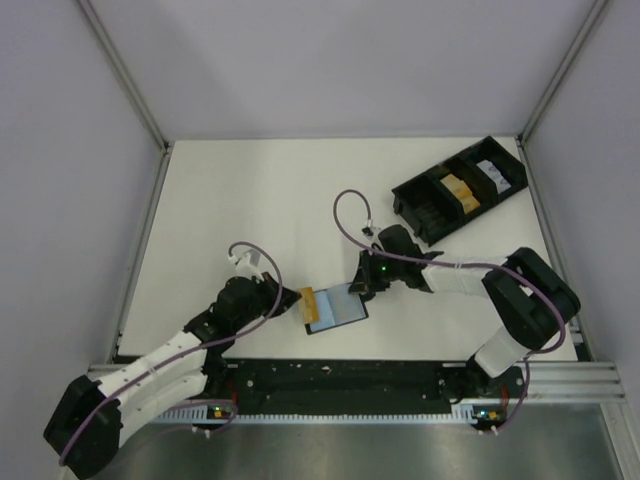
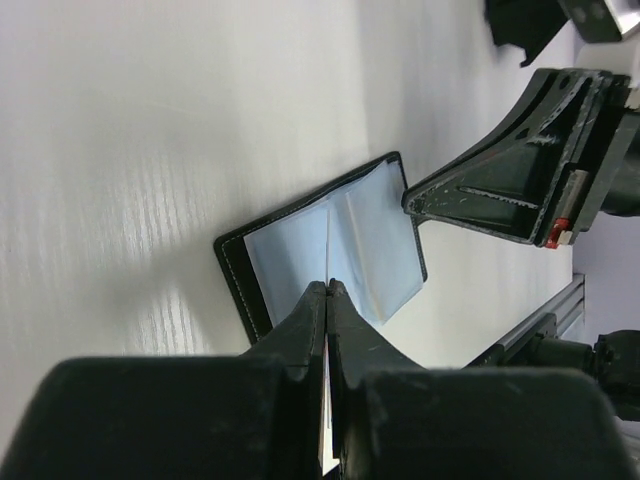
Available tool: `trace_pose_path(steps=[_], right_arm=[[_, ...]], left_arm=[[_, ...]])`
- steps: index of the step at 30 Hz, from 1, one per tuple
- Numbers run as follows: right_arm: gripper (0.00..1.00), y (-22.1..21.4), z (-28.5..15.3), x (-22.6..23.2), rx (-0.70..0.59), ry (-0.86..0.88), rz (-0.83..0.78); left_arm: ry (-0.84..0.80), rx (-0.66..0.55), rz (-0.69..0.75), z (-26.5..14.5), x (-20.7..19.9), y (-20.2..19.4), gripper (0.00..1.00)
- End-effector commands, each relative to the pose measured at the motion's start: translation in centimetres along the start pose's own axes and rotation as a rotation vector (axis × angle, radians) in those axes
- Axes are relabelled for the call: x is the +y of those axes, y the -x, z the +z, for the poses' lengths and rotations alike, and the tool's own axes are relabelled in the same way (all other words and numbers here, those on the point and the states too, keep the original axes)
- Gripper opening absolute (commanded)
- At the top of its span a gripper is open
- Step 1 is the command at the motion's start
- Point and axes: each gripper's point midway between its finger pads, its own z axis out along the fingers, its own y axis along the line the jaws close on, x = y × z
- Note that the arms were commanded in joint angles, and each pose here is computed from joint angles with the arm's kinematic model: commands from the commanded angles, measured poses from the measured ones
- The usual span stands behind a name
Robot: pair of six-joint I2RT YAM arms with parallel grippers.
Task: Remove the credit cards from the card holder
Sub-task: Place the credit card in the storage box.
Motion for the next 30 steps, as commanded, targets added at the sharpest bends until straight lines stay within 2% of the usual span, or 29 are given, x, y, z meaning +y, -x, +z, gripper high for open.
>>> trace_pose_path(steps=[1,4,6,11,14,21,30], right_arm=[[0.11,3.1,-3.0,2.9,-0.095,0.051,-0.074],[0.2,4.3,-5.2,5.8,-0.141,0.137,-0.137],[0.29,4.9,-7.0,7.9,-0.179,0.208,-0.189],[0.49,4.9,-10.3,12.5,-0.224,0.417,-0.289],[0.57,4.5,-11.4,14.0,-0.225,0.501,-0.331],[0.56,3.5,-12.6,16.7,-0.205,0.649,-0.379],[0.4,3.2,-12.8,18.1,-0.182,0.712,-0.405]], left_arm=[[-0.012,-0.077,0.07,-1.4,-0.3,1.6,0.0],[-0.095,-0.109,0.113,-2.3,-2.6,2.8,0.0],[-0.158,-0.119,0.141,-2.9,-4.5,3.5,0.0],[-0.347,-0.14,0.185,-4.5,-9.5,4.7,0.0],[-0.454,-0.156,0.196,-5.7,-12.3,5.5,0.0],[-0.626,-0.134,0.216,-7.5,-16.7,6.1,0.0],[-0.74,-0.119,0.197,-8.3,-19.3,6.5,0.0]])
